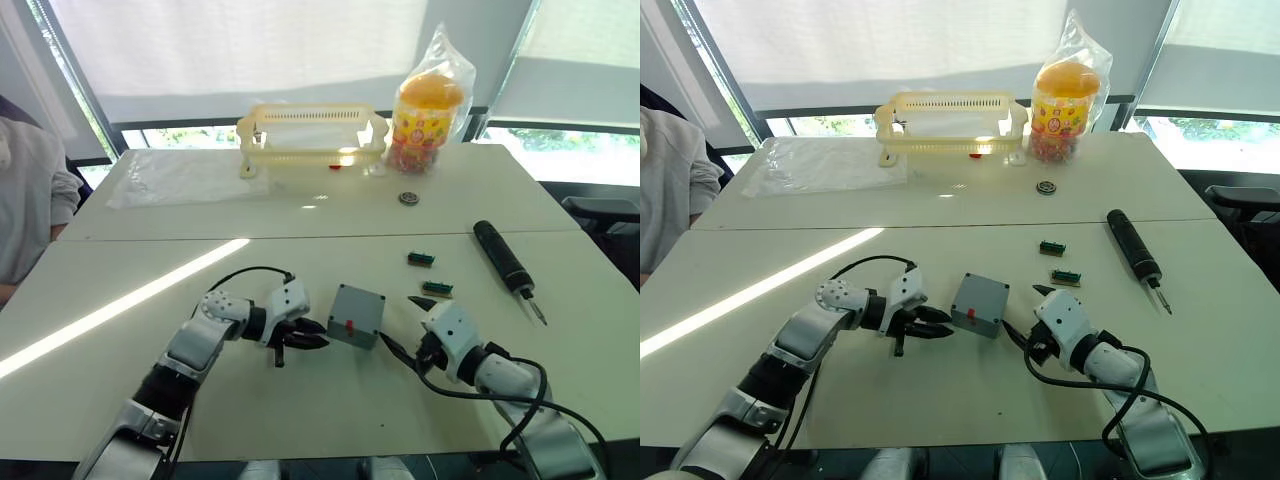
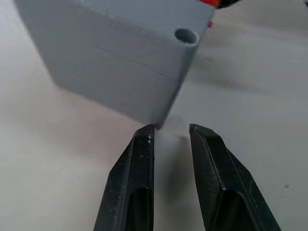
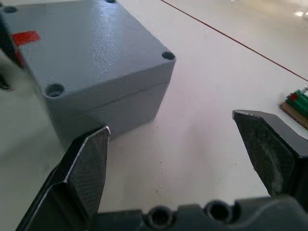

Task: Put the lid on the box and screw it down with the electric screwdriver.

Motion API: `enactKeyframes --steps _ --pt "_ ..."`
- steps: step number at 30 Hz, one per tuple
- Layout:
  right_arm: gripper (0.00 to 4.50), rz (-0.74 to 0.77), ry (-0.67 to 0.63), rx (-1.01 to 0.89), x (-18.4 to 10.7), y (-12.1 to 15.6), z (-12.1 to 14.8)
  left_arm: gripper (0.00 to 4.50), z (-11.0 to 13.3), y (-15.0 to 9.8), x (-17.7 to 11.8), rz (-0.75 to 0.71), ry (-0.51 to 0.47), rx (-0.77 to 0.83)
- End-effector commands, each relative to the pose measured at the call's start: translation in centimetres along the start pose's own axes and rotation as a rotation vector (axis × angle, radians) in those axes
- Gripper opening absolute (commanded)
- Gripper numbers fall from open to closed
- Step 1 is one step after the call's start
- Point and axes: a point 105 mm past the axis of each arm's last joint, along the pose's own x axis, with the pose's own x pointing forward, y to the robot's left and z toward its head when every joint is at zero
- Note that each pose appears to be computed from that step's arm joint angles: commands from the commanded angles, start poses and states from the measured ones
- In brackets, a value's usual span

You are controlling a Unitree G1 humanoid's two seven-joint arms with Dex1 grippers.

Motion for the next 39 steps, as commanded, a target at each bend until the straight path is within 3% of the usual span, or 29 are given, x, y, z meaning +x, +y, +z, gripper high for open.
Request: enactKeyframes --steps 1,6,11,18,22,28,34,39 --pt "4.47 0.009 -0.041 -0.02 0.3 -0.3 0.9 1.13 1.5 -0.6 0.4 -0.02 -0.034 0.037" --pt "4.47 0.01 -0.032 -0.036 0.7 -0.7 0.5 1.13 1.8 -0.6 0.4 -0.022 -0.038 0.041" --pt "4.47 -0.011 -0.013 -0.059 0.4 -1.7 0.0 1.13 1.3 -0.3 -1.9 -0.019 0.002 0.036" --pt "4.47 -0.028 -0.005 -0.087 0.4 -2.7 -0.5 1.13 1.2 3.3 -3.6 0.124 -0.015 0.022" --pt "4.47 -0.059 -0.024 -0.069 0.2 -3.5 -0.1 1.13 2.8 5.0 -2.9 0.211 -0.103 0.011" --pt "4.47 -0.079 0.009 -0.054 -0.8 -5.0 -0.8 1.13 3.2 3.7 -0.9 0.185 -0.122 0.031" --pt "4.47 -0.108 -0.037 0.172 -4.4 -7.6 -0.1 1.13 6.1 1.4 -3.8 0.247 -0.272 0.003" --pt "4.47 -0.186 -0.026 0.316 -6.7 -9.4 -0.5 1.13 7.0 -0.5 -6.2 0.302 -0.28 -0.005"
